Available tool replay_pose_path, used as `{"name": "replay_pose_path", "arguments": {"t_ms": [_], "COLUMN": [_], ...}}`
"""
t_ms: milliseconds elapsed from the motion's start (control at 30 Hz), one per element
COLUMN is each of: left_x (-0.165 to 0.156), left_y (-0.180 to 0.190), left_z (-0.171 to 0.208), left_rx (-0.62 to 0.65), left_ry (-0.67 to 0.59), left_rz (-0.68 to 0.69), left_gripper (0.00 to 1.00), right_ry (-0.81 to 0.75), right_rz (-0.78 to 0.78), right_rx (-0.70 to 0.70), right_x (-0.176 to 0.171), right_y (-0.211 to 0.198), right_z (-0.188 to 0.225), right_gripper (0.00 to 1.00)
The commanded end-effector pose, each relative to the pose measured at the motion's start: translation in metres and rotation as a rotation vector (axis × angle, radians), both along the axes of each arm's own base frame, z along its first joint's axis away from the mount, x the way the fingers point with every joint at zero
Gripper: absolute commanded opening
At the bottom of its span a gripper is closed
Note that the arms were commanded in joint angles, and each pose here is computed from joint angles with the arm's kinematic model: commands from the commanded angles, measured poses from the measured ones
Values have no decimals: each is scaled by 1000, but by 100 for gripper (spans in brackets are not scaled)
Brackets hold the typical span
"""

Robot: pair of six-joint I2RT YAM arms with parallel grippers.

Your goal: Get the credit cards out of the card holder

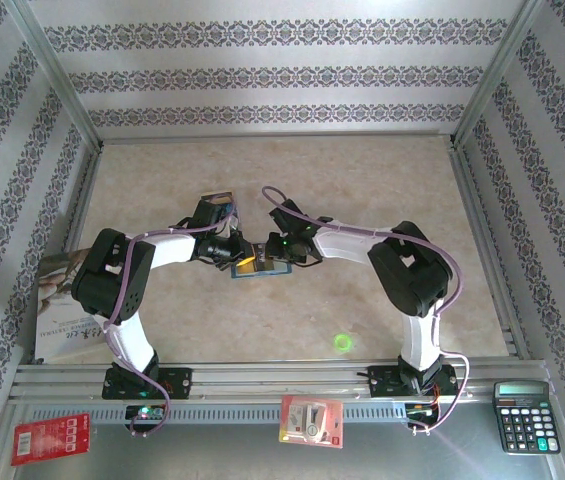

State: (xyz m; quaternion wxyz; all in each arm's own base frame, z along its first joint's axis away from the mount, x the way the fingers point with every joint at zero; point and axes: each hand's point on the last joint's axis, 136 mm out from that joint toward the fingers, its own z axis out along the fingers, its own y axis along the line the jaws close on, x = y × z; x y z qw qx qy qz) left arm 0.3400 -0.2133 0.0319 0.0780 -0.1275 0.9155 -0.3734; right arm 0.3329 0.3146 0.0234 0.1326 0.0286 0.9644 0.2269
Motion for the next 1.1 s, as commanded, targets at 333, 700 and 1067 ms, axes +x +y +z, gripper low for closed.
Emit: {"name": "replay_pose_path", "arguments": {"t_ms": [333, 700, 1067], "left_x": [4, 3, 0], "left_y": [-9, 14, 69], "left_z": [17, 7, 60], "left_rx": [-114, -65, 125], "left_ry": [-6, 10, -111], "left_rz": [19, 62, 62], "left_gripper": [24, 1, 0], "right_ry": [68, 29, -134], "right_rz": [34, -21, 26], "right_rx": [14, 41, 346], "right_x": [-13, -4, 11], "right_y": [8, -7, 13], "right_z": [-14, -3, 68], "right_gripper": [19, 20, 28]}}
